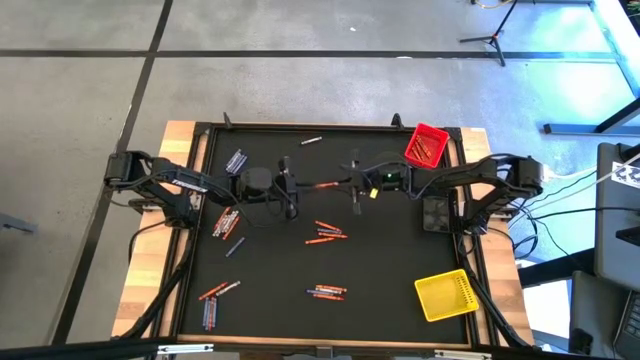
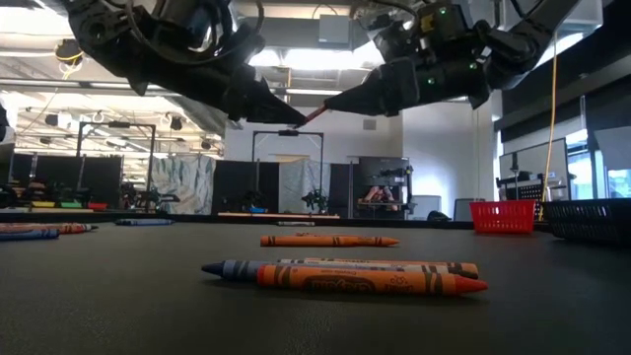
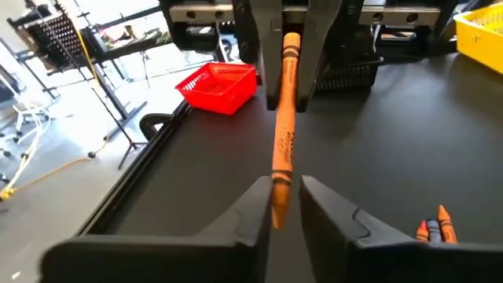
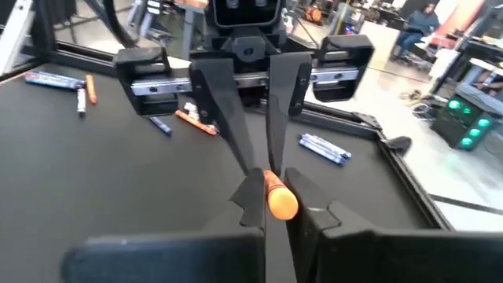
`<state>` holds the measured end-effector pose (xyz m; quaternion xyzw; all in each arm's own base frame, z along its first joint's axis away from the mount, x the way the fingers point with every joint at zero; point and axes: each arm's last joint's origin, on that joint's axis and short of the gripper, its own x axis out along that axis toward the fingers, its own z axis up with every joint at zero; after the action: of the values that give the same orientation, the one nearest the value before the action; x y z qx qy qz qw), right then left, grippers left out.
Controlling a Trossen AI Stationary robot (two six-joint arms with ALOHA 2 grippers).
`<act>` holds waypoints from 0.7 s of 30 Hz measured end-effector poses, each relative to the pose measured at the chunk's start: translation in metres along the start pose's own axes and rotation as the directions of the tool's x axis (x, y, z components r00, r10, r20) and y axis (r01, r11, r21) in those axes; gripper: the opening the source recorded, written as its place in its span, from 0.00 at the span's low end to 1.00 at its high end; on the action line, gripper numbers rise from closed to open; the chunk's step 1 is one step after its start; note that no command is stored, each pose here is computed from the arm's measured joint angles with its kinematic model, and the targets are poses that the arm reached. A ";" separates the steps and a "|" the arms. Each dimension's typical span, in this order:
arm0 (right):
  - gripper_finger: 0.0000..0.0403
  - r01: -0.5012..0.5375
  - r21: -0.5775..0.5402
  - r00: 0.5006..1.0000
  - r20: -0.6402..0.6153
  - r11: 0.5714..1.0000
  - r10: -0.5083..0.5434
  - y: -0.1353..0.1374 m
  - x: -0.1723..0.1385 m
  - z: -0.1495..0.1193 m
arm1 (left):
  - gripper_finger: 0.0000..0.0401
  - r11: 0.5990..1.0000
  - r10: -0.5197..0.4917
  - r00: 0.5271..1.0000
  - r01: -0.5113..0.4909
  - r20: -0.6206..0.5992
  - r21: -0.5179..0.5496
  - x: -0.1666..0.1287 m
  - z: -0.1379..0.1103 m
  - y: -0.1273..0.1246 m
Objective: Sort crayons
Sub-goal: Put the orange crayon into the red bin
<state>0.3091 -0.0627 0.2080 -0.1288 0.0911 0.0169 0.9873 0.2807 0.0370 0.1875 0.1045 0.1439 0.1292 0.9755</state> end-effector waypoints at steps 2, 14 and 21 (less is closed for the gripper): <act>0.03 0.028 -0.011 0.999 -0.019 1.000 -0.028 -0.001 -0.006 0.006 | 0.22 1.000 0.003 1.000 -0.003 -0.020 0.000 0.000 -0.002 0.001; 0.04 0.419 -0.126 0.805 -0.406 0.899 -0.432 -0.008 -0.078 0.027 | 0.29 0.999 0.036 0.995 -0.034 -0.097 0.030 0.000 -0.009 0.002; 0.08 0.530 -0.197 0.613 -0.583 0.825 -0.533 -0.008 -0.104 0.016 | 0.29 0.999 0.037 0.995 -0.035 -0.091 0.029 0.000 -0.009 0.002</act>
<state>0.2102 -0.0676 0.2442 -0.1505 0.3646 -0.3188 0.8618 0.2776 0.0406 0.1799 0.1143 0.1885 0.1496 0.9639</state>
